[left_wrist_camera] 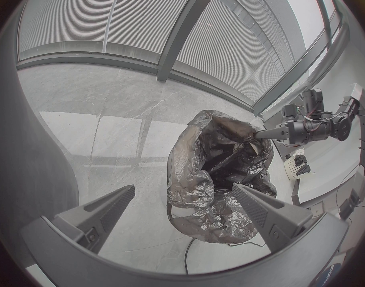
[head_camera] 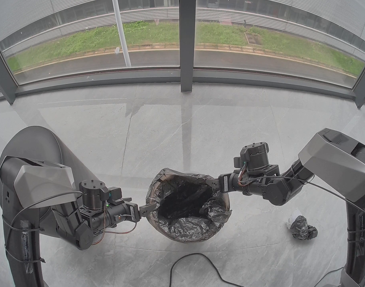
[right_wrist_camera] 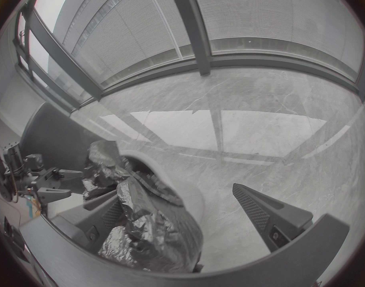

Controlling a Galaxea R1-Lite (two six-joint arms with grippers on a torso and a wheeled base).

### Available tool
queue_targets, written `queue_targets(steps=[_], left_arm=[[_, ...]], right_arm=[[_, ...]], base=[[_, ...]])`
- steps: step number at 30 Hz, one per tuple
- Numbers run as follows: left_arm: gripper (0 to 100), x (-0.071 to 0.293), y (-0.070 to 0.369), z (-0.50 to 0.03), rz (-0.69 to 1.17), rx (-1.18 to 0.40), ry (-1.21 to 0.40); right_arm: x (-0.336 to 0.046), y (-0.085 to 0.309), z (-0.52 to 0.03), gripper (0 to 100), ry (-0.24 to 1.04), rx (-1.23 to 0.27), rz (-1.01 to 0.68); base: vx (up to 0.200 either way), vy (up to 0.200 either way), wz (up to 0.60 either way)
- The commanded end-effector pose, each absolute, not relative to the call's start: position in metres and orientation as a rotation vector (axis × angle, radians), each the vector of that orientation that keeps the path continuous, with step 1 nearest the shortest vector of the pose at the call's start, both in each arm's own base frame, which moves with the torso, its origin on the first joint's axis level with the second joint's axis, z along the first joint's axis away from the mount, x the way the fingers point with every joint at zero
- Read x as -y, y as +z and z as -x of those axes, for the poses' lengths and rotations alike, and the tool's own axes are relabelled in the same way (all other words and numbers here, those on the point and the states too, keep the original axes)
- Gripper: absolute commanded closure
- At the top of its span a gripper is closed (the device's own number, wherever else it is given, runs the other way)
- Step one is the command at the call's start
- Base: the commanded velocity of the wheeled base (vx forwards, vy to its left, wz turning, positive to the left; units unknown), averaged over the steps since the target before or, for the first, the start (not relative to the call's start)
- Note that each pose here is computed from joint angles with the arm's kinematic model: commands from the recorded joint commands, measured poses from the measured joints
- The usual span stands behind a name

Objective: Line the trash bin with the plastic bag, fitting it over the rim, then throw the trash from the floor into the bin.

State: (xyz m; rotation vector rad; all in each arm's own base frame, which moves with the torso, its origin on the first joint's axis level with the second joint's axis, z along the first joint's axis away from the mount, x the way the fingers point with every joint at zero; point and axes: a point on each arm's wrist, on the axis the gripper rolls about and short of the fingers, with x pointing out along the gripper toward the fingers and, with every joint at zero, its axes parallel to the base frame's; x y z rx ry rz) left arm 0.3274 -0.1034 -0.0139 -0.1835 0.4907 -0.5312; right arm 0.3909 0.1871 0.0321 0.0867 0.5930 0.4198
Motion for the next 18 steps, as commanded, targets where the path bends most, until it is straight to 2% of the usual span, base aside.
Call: queue_targets(steps=[1,6,13,18], left_arm=[[0,0.102,-0.017,-0.326,0.185,-0.501,-0.527],[0,0.102,-0.017,-0.326,0.184,-0.503,-0.529],[0,0.097,-0.020,-0.321,0.188,-0.519,-0.517],[0,0.095,-0.021,-0.318,0.191,-0.508,-0.517]], right_arm=[[-0.196,0.042,-0.377,0,0.474,-0.592,-0.080],[-0.195,0.035,-0.374,0,0.489,-0.600,-0.063],[-0.194,0.024,-0.365,0,0.560,-0.607,0.086],[-0.199,0.022,-0.376,0,0.563,-0.566,0.094]], base=[[0.000,0.000,0.00],[0.000,0.000,0.00],[0.000,0.000,0.00],[0.000,0.000,0.00]])
